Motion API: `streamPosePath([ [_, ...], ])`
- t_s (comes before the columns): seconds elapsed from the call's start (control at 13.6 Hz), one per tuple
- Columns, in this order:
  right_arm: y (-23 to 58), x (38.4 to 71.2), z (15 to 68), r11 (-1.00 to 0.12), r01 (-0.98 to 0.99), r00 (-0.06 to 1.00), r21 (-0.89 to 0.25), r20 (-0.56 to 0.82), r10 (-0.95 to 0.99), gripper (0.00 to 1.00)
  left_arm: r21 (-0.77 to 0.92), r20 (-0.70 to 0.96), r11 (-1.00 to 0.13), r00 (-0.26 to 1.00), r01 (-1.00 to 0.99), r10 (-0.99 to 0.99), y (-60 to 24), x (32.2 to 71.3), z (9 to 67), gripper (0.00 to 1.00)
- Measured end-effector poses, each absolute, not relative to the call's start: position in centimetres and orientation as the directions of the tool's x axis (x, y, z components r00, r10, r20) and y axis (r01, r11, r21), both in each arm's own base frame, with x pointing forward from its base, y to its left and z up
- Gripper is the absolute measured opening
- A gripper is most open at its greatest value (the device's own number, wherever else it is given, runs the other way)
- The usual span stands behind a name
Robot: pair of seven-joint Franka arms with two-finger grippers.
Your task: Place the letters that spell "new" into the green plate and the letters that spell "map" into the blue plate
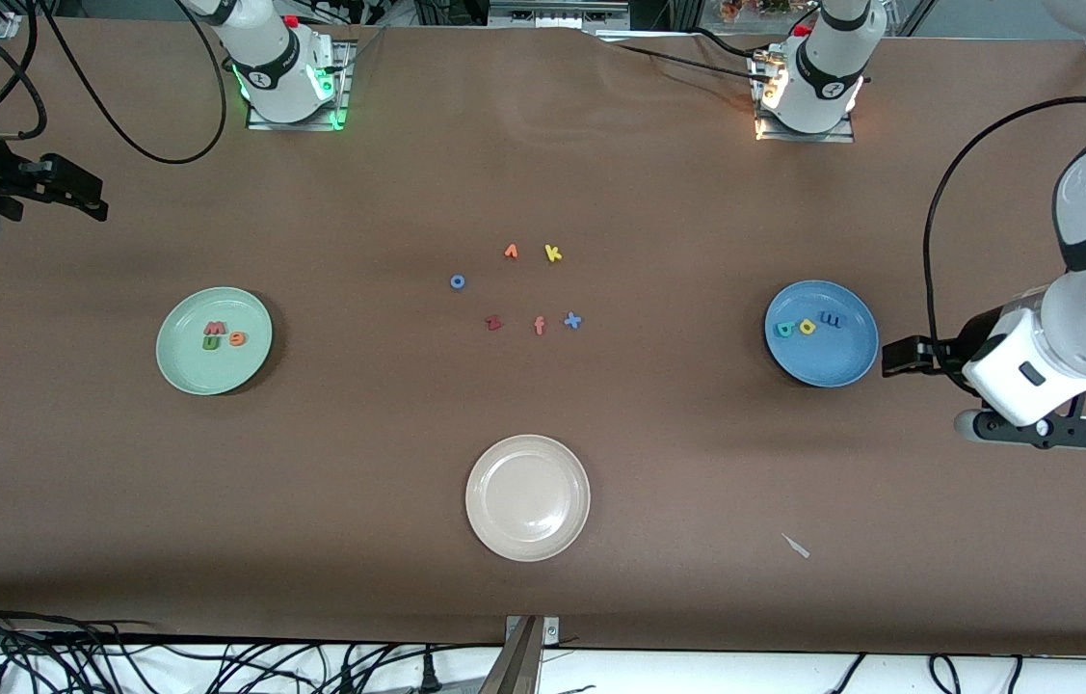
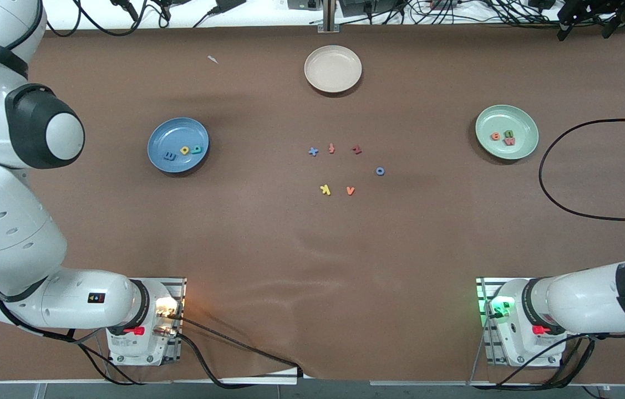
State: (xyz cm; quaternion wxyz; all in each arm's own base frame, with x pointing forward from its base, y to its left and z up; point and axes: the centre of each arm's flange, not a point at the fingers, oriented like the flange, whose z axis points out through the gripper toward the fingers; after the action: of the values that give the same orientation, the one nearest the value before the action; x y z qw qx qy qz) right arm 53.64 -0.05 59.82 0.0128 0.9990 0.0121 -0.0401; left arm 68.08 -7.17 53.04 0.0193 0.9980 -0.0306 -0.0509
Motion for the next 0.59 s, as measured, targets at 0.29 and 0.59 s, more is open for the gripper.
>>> streamPosePath([
  [0.29,-0.1,53.7,59.7,-0.999,0.025,0.996,0.025,-0.083,0.023,1.0,0.03,-0.041,-0.998,0.997,-0.062,-0.063,-7.0,65.7,53.1,0.91],
  [0.59,-0.1,53.7,59.7,-0.999,0.024,0.996,0.025,-0.083,0.021,1.0,0.024,-0.018,-0.999,0.999,-0.035,-0.035,-5.3,64.3,53.6,1.0],
])
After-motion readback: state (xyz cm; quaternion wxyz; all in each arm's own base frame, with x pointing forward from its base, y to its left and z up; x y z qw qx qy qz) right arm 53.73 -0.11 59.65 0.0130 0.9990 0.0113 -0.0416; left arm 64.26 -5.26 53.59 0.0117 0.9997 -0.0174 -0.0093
